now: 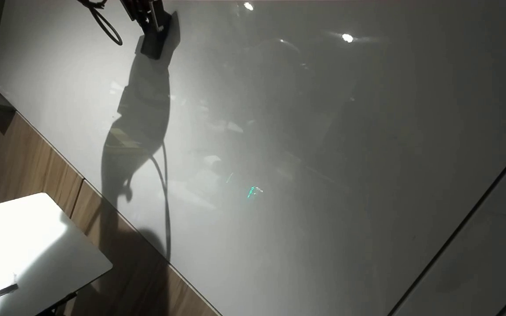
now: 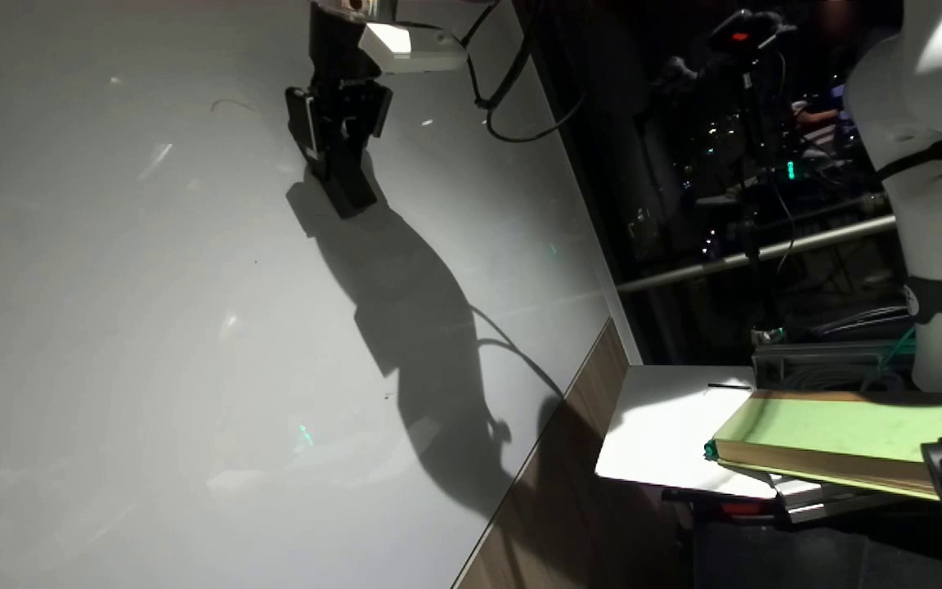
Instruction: Use the duster to erase the markings on the board
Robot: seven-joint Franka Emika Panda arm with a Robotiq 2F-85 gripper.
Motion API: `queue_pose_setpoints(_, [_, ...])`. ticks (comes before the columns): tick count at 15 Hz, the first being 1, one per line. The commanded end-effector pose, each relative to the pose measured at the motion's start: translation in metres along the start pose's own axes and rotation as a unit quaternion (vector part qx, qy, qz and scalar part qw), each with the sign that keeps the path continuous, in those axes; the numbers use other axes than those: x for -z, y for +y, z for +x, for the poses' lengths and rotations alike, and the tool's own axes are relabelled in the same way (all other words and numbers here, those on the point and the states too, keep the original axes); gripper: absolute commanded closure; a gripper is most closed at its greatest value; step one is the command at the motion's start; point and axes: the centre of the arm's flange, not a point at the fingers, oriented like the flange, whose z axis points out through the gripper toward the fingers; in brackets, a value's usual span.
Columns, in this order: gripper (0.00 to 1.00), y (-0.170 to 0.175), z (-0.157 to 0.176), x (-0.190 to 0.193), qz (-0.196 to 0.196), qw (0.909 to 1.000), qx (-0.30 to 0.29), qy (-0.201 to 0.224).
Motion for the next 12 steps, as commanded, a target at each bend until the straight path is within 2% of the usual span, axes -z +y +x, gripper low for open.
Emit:
queue_pose_setpoints(1, [0.69, 0.039, 0.011, -0.045, -0.003, 0.9999, -0.008, 0.01])
queue_pose_setpoints(5, [0.69, 0.014, -0.001, -0.045, 0.008, 0.9999, -0.004, 0.01])
queue_pose_setpoints(12, [0.69, -0.053, -0.021, -0.037, 0.023, 0.9996, 0.016, 0.009])
